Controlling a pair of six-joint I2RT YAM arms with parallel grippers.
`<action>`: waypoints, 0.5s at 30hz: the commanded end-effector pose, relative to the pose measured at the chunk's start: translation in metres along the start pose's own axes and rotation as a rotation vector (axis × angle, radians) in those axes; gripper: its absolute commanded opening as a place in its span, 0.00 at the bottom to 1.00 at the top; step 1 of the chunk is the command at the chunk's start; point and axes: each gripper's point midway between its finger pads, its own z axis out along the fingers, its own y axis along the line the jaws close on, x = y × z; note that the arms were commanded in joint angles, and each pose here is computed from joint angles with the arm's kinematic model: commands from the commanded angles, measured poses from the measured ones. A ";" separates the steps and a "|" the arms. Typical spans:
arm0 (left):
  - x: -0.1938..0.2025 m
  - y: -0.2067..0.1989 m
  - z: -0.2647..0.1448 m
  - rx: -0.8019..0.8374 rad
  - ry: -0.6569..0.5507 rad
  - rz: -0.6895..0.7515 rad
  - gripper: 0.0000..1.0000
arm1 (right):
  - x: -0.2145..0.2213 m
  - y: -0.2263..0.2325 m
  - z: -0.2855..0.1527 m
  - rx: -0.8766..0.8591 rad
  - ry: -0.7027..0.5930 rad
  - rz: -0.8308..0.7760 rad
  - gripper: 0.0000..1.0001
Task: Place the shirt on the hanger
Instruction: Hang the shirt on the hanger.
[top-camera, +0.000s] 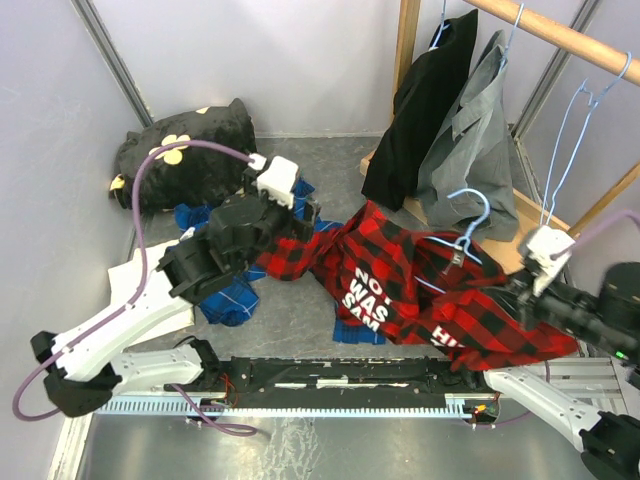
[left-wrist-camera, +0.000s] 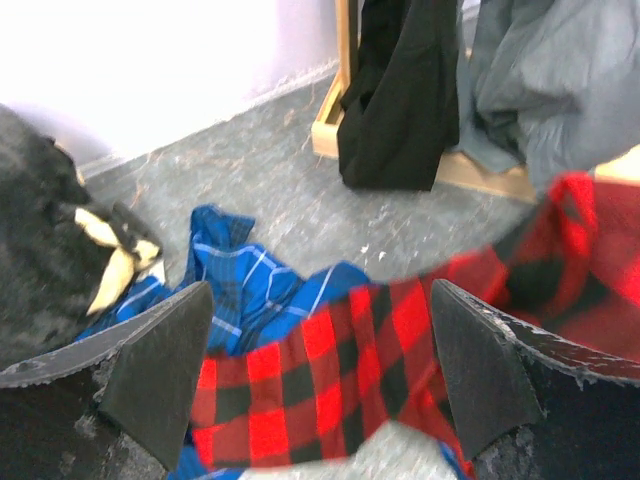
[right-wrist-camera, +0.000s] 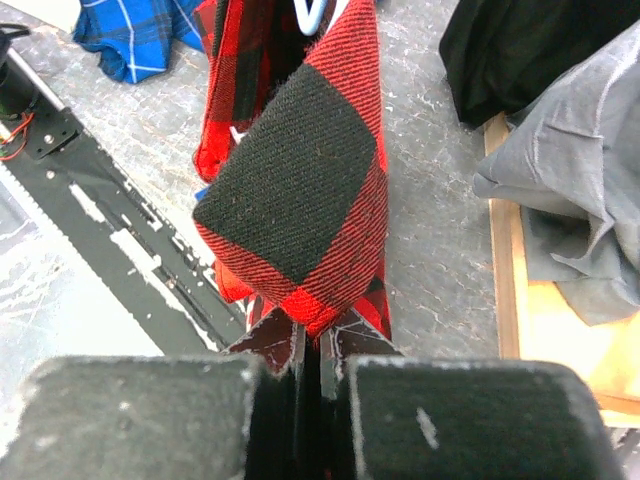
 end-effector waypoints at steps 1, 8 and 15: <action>-0.066 -0.019 0.021 0.034 -0.173 -0.100 0.95 | 0.005 0.008 -0.048 -0.014 -0.023 -0.072 0.00; -0.101 -0.055 0.070 0.090 -0.244 -0.130 0.99 | 0.015 0.008 -0.076 0.032 -0.069 -0.024 0.00; -0.127 -0.141 0.120 0.394 -0.291 -0.137 1.00 | 0.034 -0.008 -0.079 0.144 -0.069 0.036 0.00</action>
